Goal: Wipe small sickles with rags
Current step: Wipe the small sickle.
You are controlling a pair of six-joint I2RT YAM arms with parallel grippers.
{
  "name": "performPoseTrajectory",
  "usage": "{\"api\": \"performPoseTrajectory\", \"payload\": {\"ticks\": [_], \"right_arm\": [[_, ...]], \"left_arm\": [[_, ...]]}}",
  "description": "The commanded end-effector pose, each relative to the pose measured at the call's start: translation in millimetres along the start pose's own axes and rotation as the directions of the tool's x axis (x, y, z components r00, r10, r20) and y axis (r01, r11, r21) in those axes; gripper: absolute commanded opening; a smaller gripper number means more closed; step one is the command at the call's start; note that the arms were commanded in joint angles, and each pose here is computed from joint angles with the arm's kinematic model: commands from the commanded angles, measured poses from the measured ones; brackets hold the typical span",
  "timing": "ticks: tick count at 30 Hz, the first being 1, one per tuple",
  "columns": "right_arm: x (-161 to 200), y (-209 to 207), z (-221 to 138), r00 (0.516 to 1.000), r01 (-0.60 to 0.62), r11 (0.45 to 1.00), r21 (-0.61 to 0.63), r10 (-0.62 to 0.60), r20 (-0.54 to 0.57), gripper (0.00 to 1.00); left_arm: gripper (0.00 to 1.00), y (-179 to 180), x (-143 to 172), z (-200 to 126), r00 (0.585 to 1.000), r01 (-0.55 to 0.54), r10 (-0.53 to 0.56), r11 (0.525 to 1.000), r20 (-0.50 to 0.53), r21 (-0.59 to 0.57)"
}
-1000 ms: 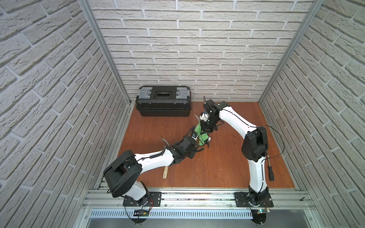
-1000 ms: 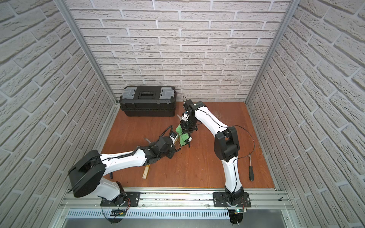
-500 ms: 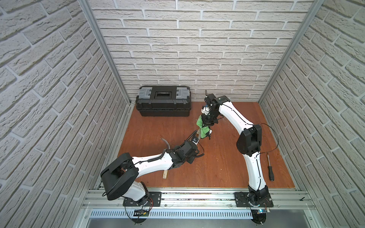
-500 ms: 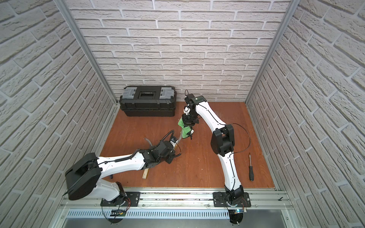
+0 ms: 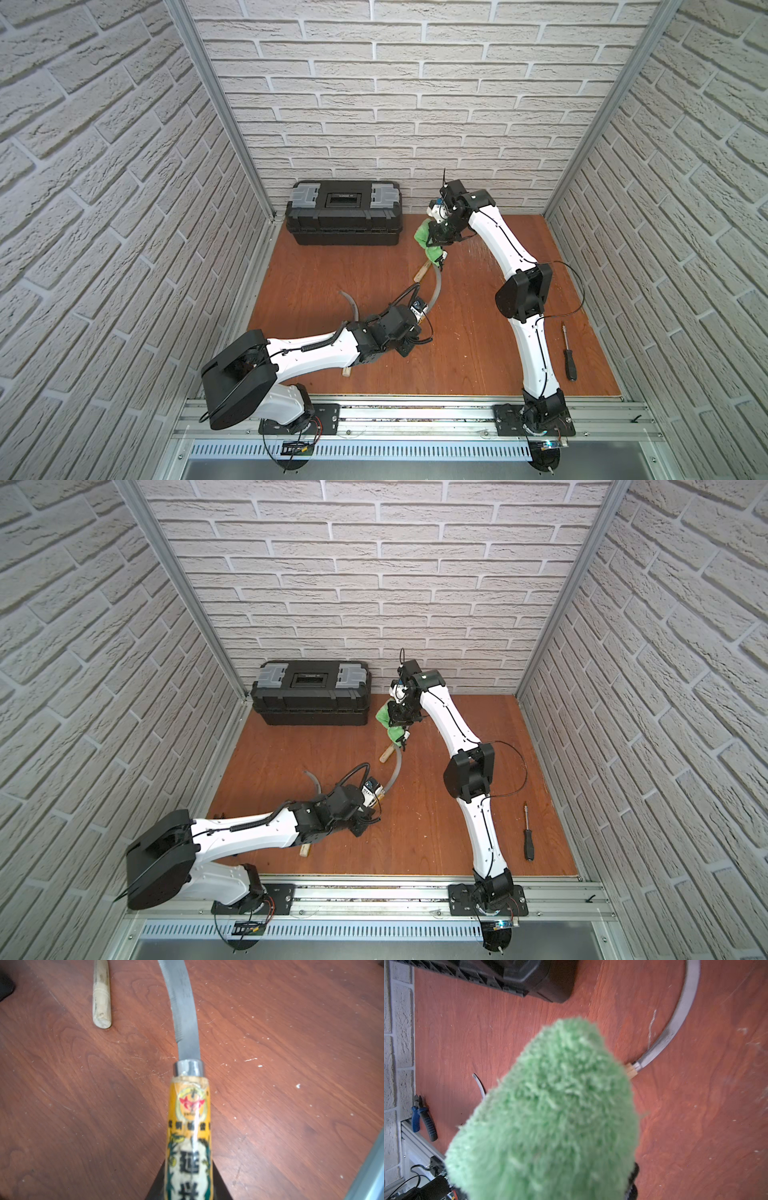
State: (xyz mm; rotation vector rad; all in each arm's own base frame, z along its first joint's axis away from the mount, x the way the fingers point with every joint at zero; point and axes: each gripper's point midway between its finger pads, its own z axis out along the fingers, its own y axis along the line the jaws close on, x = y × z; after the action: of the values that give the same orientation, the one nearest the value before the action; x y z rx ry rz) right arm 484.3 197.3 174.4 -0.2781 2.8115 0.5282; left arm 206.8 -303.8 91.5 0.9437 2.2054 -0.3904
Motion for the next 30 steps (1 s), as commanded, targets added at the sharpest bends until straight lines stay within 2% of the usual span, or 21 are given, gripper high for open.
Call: {"api": "performPoseTrajectory", "payload": {"ticks": [1, 5, 8, 13, 16, 17, 24, 30], "right_arm": [[-7, -30, -36, 0.998, 0.013, 0.997, 0.074, -0.017, 0.056, 0.03], [-4, -50, -51, 0.997, 0.014, 0.993, 0.115, -0.024, 0.079, 0.03], [-3, -48, -47, 0.991, 0.034, 0.997, 0.074, -0.043, 0.123, 0.03], [11, -26, -19, 0.98, 0.056, 0.991, -0.119, -0.032, 0.194, 0.03], [26, -22, 5, 0.984, 0.04, 0.981, -0.192, -0.005, 0.179, 0.03], [28, -17, -1, 0.98, 0.047, 0.979, -0.2, -0.006, 0.201, 0.03], [44, -13, 17, 0.985, 0.036, 0.976, -0.217, 0.001, 0.171, 0.02], [45, -7, 11, 0.982, 0.046, 0.974, -0.223, -0.003, 0.19, 0.03]], "left_arm": [[0.0, -1, -15, -8, 0.998, 0.001, -0.002, 1.0, 0.063, 0.01], [0.0, 6, -14, -9, 0.997, 0.037, -0.036, 0.999, 0.068, -0.004], [0.0, 8, -18, -12, 0.995, 0.055, -0.054, 0.998, 0.087, -0.001], [0.0, 4, -34, -16, 0.985, 0.093, -0.101, 0.994, 0.139, 0.062], [0.0, 0, -44, -17, 0.977, 0.106, -0.124, 0.988, 0.171, 0.11], [0.0, -1, -47, -18, 0.975, 0.109, -0.131, 0.987, 0.183, 0.121], [0.0, -3, -56, -19, 0.97, 0.112, -0.139, 0.984, 0.198, 0.14], [0.0, -3, -51, -12, 0.977, 0.116, -0.138, 0.984, 0.163, 0.134]]}}
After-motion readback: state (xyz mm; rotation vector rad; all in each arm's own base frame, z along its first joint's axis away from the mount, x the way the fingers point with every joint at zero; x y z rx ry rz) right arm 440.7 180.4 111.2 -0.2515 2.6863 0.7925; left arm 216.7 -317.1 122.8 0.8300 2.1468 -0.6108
